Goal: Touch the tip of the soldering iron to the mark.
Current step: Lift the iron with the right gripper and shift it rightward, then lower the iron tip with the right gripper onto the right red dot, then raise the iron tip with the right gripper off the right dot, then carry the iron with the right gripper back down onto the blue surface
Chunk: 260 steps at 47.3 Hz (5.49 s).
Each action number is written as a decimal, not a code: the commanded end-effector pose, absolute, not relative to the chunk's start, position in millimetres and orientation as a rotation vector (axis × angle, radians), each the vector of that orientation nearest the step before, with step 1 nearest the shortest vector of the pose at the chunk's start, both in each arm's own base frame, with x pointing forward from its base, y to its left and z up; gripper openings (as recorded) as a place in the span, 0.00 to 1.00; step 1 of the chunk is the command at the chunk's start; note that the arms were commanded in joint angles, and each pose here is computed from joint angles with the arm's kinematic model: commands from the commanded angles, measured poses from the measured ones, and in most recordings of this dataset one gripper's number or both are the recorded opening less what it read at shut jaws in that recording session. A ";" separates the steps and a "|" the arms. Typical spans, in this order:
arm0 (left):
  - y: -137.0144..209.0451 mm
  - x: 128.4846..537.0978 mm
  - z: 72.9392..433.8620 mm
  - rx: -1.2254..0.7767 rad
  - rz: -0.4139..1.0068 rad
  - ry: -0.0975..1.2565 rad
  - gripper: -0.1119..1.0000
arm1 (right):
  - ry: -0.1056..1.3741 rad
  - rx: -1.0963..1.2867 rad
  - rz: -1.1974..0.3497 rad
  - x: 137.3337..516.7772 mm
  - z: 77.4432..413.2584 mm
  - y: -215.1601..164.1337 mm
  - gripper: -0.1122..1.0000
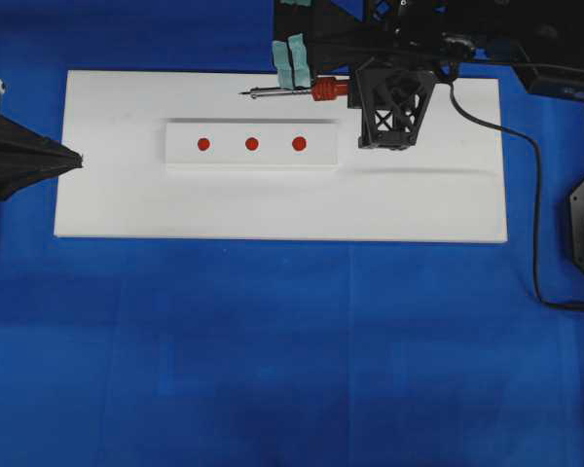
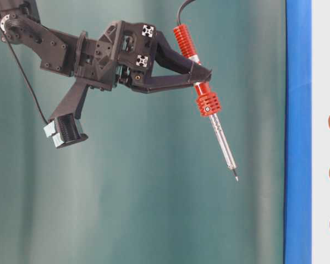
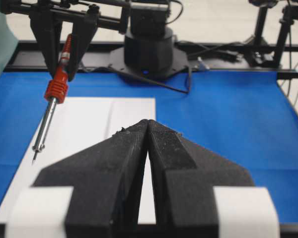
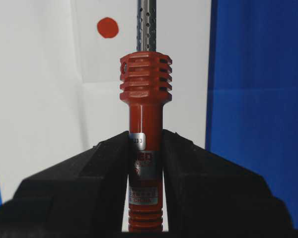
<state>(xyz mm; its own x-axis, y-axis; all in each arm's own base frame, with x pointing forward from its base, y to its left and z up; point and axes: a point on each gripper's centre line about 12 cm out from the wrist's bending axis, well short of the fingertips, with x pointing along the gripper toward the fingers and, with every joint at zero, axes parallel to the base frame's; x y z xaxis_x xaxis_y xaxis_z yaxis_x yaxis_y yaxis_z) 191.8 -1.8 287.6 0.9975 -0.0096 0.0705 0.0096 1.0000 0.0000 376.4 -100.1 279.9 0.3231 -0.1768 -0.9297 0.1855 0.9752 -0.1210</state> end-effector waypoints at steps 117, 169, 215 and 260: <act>-2.5 192.2 288.5 0.004 -0.013 -0.072 0.12 | 1.261 0.056 -0.223 316.5 181.9 -87.8 0.16; -2.5 192.0 289.2 0.006 -0.013 -0.077 0.12 | 1.272 0.061 -0.221 319.6 182.0 -87.8 0.16; -2.5 192.2 288.9 0.009 -0.013 -0.075 0.12 | 1.180 0.057 -0.262 308.8 307.6 -87.3 0.16; -2.1 191.8 290.8 0.001 -0.011 -0.091 0.12 | 1.177 0.157 -0.134 314.7 300.3 42.5 0.16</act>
